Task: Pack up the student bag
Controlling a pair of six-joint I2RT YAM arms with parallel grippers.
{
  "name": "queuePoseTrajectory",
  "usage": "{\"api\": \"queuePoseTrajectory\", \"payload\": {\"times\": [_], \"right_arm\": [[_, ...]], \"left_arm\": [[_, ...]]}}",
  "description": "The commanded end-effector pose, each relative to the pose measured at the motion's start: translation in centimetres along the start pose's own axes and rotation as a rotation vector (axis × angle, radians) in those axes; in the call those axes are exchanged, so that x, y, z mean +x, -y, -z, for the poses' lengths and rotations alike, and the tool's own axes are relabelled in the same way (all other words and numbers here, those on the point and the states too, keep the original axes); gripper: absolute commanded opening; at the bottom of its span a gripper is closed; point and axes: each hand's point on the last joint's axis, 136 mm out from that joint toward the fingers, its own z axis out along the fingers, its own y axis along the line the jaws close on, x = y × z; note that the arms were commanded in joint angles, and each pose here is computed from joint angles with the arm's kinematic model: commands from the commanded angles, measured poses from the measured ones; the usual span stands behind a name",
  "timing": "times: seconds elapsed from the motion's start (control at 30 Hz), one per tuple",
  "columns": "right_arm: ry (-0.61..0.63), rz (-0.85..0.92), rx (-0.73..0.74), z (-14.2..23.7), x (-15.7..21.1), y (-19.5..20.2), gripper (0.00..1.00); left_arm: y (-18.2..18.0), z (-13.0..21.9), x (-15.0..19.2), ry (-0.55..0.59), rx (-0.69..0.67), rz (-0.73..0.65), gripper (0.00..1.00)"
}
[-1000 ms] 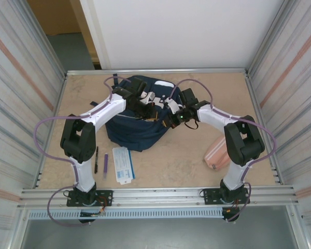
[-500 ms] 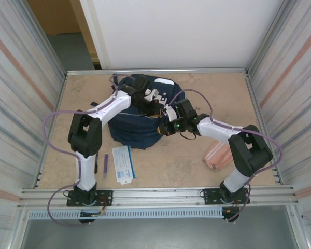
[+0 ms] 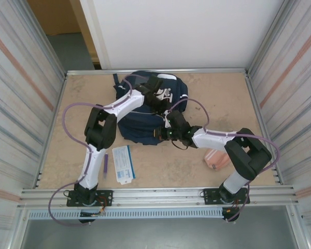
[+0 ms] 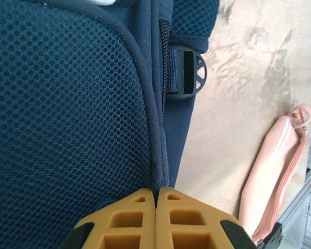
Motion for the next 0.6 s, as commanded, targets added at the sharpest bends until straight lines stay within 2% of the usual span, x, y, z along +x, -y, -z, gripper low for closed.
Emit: {"api": "queuePoseTrajectory", "payload": {"times": [0.0,0.1,0.13,0.2,0.27,0.33,0.43,0.57], "right_arm": [[0.057,-0.064,-0.067,0.3,0.1,-2.7,0.00],[0.065,-0.059,-0.051,0.6,0.2,-2.6,0.00],[0.067,-0.053,-0.039,0.8,0.3,-2.5,0.03],[0.068,-0.021,-0.026,1.3,0.3,-2.4,0.11],[0.076,-0.026,-0.004,2.1,0.2,-2.0,0.28],[0.092,-0.021,-0.004,3.1,0.2,-2.1,0.35],[0.113,0.033,0.080,5.4,0.3,-1.1,0.44],[0.153,0.137,0.208,8.7,-0.3,0.6,0.49]], "left_arm": [[4.2,1.8,-3.9,0.132,0.118,-0.093,0.00],[4.0,4.7,-4.4,0.164,0.113,-0.106,0.14],[3.9,5.9,-4.3,0.175,0.112,-0.110,0.18],[4.0,8.8,-3.8,0.202,0.109,-0.124,0.21],[3.5,10.9,-2.1,0.212,0.097,-0.126,0.22],[3.1,12.5,0.0,0.212,0.080,-0.120,0.25],[1.9,13.2,3.8,0.181,0.060,-0.086,0.32],[-0.2,12.7,7.9,0.155,-0.011,-0.014,0.39]]}}
